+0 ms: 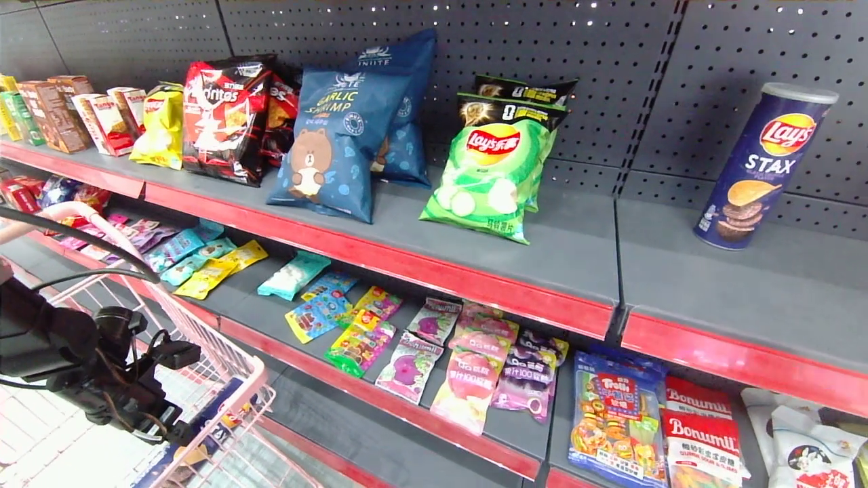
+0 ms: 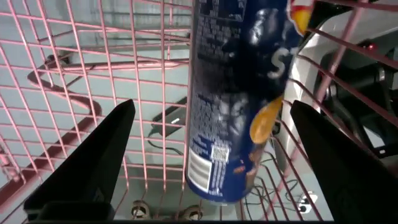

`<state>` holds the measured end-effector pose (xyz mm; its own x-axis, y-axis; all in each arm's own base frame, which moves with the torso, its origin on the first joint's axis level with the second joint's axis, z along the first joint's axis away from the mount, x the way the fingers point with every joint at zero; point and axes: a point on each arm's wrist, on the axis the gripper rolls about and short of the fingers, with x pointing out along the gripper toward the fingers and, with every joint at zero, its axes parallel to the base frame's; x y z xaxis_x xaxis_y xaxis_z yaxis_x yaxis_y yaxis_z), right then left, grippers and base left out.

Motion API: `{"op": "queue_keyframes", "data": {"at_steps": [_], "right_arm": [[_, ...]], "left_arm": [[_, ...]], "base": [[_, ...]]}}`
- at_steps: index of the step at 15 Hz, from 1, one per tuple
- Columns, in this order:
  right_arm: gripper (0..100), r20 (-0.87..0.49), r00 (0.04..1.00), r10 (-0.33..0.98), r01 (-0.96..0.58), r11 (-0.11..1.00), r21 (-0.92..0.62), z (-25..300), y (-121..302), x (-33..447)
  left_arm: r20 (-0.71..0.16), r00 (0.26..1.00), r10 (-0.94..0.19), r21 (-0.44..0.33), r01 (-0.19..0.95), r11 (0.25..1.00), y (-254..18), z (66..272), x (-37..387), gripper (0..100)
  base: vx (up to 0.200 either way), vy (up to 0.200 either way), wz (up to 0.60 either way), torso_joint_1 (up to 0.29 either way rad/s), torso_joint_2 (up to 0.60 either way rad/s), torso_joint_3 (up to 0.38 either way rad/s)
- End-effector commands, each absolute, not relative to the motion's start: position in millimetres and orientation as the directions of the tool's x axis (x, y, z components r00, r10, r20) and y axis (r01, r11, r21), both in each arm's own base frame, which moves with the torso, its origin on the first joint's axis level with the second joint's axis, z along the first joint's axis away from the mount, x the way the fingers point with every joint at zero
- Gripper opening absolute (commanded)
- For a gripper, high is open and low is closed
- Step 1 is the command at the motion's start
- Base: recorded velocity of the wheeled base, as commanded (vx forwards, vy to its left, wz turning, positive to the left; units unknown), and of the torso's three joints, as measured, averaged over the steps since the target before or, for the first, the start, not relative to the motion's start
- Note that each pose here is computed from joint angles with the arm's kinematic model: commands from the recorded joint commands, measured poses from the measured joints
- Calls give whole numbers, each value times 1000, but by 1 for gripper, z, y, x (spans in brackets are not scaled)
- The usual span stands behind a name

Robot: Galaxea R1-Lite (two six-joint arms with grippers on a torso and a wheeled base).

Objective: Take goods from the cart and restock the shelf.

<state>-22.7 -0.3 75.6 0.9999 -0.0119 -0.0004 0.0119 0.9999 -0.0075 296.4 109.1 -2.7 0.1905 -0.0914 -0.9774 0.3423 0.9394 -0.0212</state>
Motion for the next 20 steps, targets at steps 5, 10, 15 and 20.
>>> {"op": "queue_keyframes", "data": {"at_steps": [5, 10, 15, 20], "right_arm": [[100, 0, 1000, -12, 12, 1000, -8, 76, 0, -23], [100, 2, 1000, -12, 12, 1000, -8, 76, 0, -23], [100, 0, 1000, -12, 12, 1000, -8, 76, 0, -23], [100, 0, 1000, -12, 12, 1000, -5, 76, 0, -23]], "left_arm": [[-961, 238, -143, -43, 381, 924, 99, -1, 305, 100], [-963, 219, -155, -59, 389, 919, 92, -10, 311, 100], [-938, 329, -112, 19, 371, 929, 96, -36, 328, 0], [-943, 308, -125, 4, 387, 922, 89, -38, 325, 0]], "base": [[0, 0, 0, -114, 278, 152], [0, 0, 0, 0, 0, 0], [0, 0, 0, 0, 0, 0], [0, 0, 0, 0, 0, 0]]}}
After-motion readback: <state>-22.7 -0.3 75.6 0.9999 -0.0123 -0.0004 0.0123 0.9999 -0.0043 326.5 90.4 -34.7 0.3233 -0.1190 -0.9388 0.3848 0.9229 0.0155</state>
